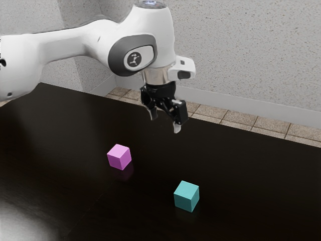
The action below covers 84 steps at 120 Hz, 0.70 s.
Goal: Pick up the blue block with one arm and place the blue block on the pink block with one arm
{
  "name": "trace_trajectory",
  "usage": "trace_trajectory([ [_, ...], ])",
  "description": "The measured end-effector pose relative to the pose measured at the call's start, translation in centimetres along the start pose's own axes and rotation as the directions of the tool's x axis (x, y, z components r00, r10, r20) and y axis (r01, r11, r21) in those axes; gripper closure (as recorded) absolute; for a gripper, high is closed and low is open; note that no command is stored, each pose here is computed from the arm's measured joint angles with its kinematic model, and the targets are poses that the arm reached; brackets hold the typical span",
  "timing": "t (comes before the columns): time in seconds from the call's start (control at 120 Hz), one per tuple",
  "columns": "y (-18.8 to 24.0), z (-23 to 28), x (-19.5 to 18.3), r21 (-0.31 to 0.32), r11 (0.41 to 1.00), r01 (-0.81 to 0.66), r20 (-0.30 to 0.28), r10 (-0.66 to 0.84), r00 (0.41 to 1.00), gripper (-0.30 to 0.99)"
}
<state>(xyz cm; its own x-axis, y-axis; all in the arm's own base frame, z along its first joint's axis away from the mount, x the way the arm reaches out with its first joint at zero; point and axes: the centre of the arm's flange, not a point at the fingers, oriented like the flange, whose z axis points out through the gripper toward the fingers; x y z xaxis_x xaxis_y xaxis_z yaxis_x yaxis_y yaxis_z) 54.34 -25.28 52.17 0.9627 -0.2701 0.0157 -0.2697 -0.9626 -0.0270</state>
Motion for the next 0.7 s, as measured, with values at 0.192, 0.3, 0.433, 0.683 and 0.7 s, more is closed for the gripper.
trace_trajectory([
  [0.192,2.2,8.3,-1.4,0.029,0.999,-0.02,0.015,0.02,1.0,0.0],
  [0.3,3.0,10.6,-1.1,0.027,1.0,-0.004,-0.003,0.004,1.0,0.0],
  [0.433,3.8,13.6,-0.3,0.002,0.999,0.048,0.002,-0.048,0.999,0.0],
  [0.683,3.6,18.2,1.0,0.001,0.993,0.116,0.018,-0.116,0.993,0.0],
  [0.7,3.5,18.4,1.0,0.001,0.993,0.121,0.019,-0.121,0.992,0.0],
])
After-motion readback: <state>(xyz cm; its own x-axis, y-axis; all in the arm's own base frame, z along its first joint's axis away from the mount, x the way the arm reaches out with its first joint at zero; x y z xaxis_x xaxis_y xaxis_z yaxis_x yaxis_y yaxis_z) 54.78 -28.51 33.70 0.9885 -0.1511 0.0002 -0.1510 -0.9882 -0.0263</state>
